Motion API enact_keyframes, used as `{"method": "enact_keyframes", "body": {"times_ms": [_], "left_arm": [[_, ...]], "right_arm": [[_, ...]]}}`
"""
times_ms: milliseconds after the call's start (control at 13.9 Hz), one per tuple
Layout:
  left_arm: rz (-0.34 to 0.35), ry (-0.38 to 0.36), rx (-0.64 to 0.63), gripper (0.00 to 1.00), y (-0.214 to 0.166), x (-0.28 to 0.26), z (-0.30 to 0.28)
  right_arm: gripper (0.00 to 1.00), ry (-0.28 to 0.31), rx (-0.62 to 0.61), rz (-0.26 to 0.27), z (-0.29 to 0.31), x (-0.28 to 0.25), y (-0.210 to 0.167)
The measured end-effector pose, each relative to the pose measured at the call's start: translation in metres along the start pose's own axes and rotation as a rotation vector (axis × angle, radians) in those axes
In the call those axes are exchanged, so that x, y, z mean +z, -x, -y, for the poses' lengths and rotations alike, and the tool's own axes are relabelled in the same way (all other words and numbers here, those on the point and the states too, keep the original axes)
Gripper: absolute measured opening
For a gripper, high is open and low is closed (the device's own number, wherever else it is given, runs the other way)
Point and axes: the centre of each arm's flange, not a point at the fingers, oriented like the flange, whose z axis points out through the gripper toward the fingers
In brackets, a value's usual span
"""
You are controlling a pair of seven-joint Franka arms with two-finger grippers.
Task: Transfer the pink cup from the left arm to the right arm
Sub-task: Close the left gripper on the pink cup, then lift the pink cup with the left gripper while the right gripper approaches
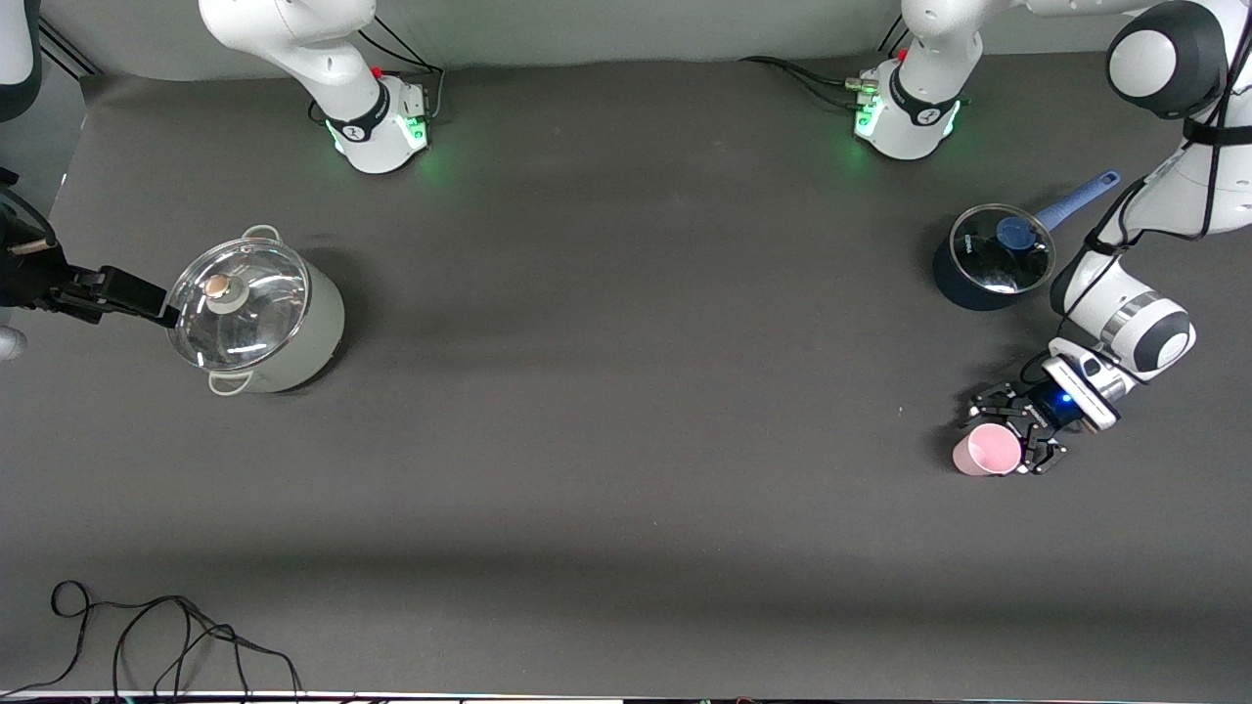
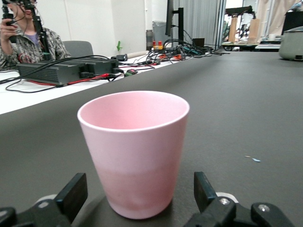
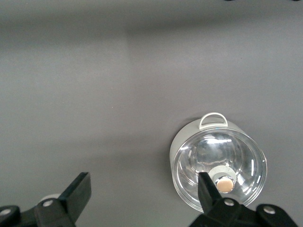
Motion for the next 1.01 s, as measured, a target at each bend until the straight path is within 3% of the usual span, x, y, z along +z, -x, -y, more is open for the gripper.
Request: {"method": "enact_keyframes", "body": {"times_ms": [288, 432, 504, 864, 1008], "left_arm": [[0.007, 0.001, 0.001, 0.96, -0.002, 0.010, -0.002], [0.007, 0.000, 0.001, 0.73, -0.002, 0.010, -0.002], [0.007, 0.000, 0.000, 0.68, -0.002, 0.010, -0.001], [-0.001, 0.003, 0.006, 0.67, -0.006, 0.012, 0.000], [-0.038, 0.033, 0.009, 0.67, -0.018, 0.035, -0.006]], "right_arm": [[1.00, 0.000, 0.000, 0.000, 0.000, 0.000, 0.000], [1.00, 0.000, 0.000, 0.000, 0.000, 0.000, 0.000], [1.00, 0.000, 0.000, 0.000, 0.000, 0.000, 0.000], [1.00, 0.000, 0.000, 0.000, 0.000, 0.000, 0.000], [1.00, 0.000, 0.000, 0.000, 0.000, 0.000, 0.000]]}}
